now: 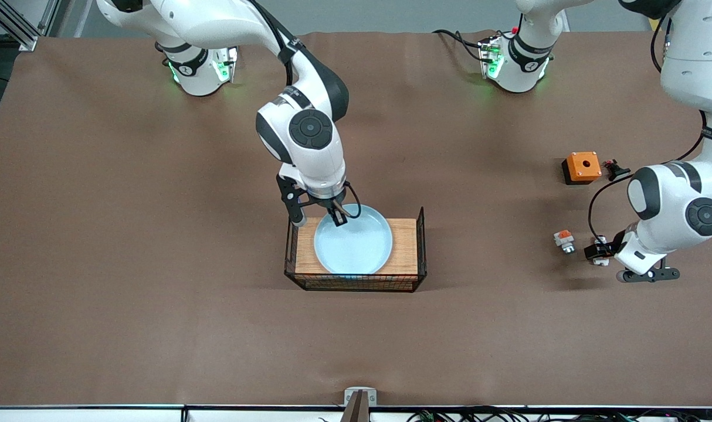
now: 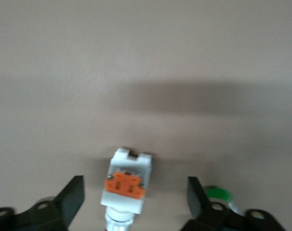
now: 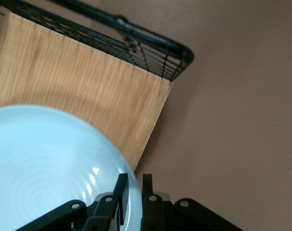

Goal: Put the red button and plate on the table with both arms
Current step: 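Place the button beside the other button with the left gripper, then grasp the plate rim with the right gripper while the left gripper withdraws, then lift the blue plate out of the basket with the right gripper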

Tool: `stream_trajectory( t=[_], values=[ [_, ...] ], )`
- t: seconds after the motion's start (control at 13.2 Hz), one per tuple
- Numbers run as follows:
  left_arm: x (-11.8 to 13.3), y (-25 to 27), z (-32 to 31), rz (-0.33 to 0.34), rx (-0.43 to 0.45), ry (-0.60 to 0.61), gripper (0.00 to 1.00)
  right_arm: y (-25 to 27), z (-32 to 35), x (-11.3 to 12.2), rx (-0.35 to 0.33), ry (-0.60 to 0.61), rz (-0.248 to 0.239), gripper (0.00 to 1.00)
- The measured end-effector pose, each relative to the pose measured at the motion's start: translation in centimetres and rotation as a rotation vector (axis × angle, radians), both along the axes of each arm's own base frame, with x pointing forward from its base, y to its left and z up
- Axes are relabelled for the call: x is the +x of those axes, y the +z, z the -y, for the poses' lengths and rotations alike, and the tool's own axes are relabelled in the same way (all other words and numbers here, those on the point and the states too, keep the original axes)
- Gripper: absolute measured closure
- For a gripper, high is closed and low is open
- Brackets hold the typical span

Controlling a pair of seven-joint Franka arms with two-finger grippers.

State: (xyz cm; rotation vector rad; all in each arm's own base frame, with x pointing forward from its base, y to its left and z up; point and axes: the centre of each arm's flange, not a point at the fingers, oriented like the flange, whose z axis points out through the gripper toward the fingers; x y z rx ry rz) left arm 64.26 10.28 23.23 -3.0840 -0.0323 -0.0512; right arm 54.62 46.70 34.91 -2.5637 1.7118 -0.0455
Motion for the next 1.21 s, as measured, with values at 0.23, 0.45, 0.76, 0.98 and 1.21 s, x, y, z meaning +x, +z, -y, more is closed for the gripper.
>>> stream_trajectory(
  t=[0.23,0.45,0.76,0.98,1.21],
  values=[
    [1.0,8.0,3.0,0.060,0.004,-0.044,0.00,0.2,-0.4,-0.1,0.010,0.010,0.013,0.95],
    [0.5,16.6,4.8,0.132,0.027,-0.065,0.00,0.7,-1.0,-0.3,0.017,0.018,0.019,0.97],
    [-1.8,24.5,6.0,0.142,0.056,-0.067,0.00,1.6,-1.1,-0.1,0.021,0.016,0.024,0.97],
    [-4.5,29.1,7.6,0.106,0.030,0.011,0.00,3.1,-1.3,-0.1,0.007,0.017,0.007,0.97],
    [-7.1,32.2,9.0,0.069,0.017,0.084,0.00,5.3,-1.4,-0.4,-0.006,0.019,-0.012,0.97]
  ],
)
